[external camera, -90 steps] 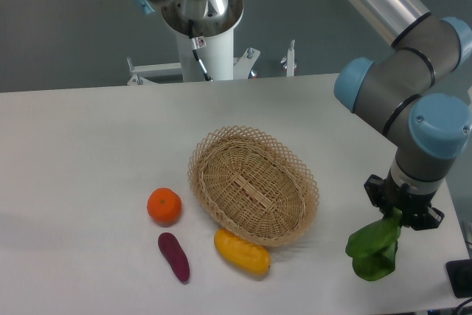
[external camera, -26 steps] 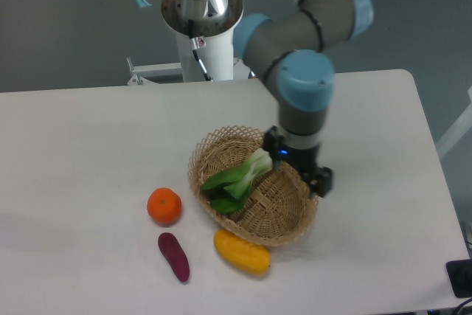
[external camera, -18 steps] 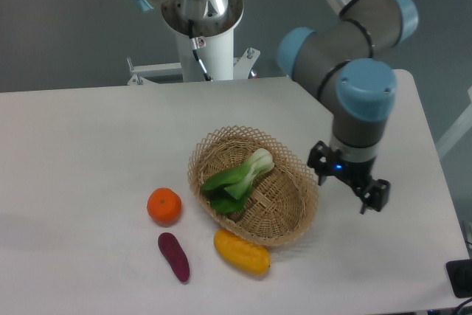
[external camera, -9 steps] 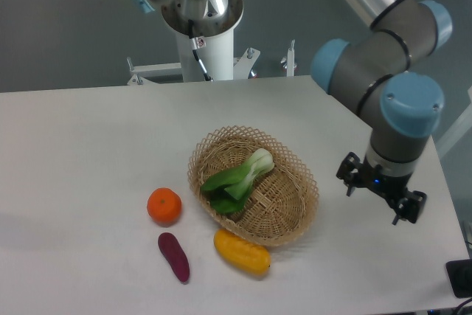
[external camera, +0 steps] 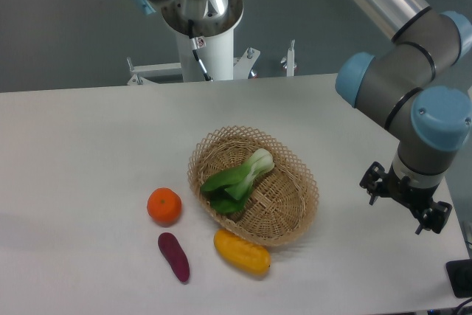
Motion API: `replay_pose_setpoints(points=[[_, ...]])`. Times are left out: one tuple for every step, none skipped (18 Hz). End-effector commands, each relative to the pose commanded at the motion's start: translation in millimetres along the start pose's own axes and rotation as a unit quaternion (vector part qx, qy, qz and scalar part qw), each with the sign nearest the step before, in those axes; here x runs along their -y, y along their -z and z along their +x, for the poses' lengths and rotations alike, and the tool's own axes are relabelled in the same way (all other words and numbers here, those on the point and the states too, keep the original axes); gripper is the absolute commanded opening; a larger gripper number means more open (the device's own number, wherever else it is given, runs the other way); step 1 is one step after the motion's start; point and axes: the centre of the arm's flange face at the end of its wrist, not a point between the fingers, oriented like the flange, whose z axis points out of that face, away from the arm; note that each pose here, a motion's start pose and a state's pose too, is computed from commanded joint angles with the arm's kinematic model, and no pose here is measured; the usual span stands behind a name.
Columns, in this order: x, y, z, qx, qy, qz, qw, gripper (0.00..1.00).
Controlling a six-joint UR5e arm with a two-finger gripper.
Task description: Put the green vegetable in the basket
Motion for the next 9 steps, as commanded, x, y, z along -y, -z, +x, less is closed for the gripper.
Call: replay_pose_setpoints(points=[[0.0, 1.2, 0.1, 0.001, 0.000, 0.000, 1.0000, 1.00], [-0.1, 0.5, 0.4, 0.000, -0.001, 0.000, 1.0000, 1.00], [-0.1, -0.2, 0.8, -0.001, -0.001, 0.000, 1.0000, 1.00], [-0.1, -0.2, 0.8, -0.001, -0.001, 0.000, 1.0000, 1.00], [-0.2, 0.2, 1.2, -0.001, -0.001, 0.000, 1.0000, 1.00], [-0.3, -0.5, 1.6, -0.002, -0.001, 0.000, 1.0000, 1.00], [-0.2, 0.2, 1.2, -0.001, -0.001, 0.000, 1.0000, 1.00], [-0.2, 0.2, 1.2, -0.001, -0.001, 0.000, 1.0000, 1.00], [0.9, 0.2, 1.6, -0.001, -0.002, 0.000, 1.0000, 1.00]])
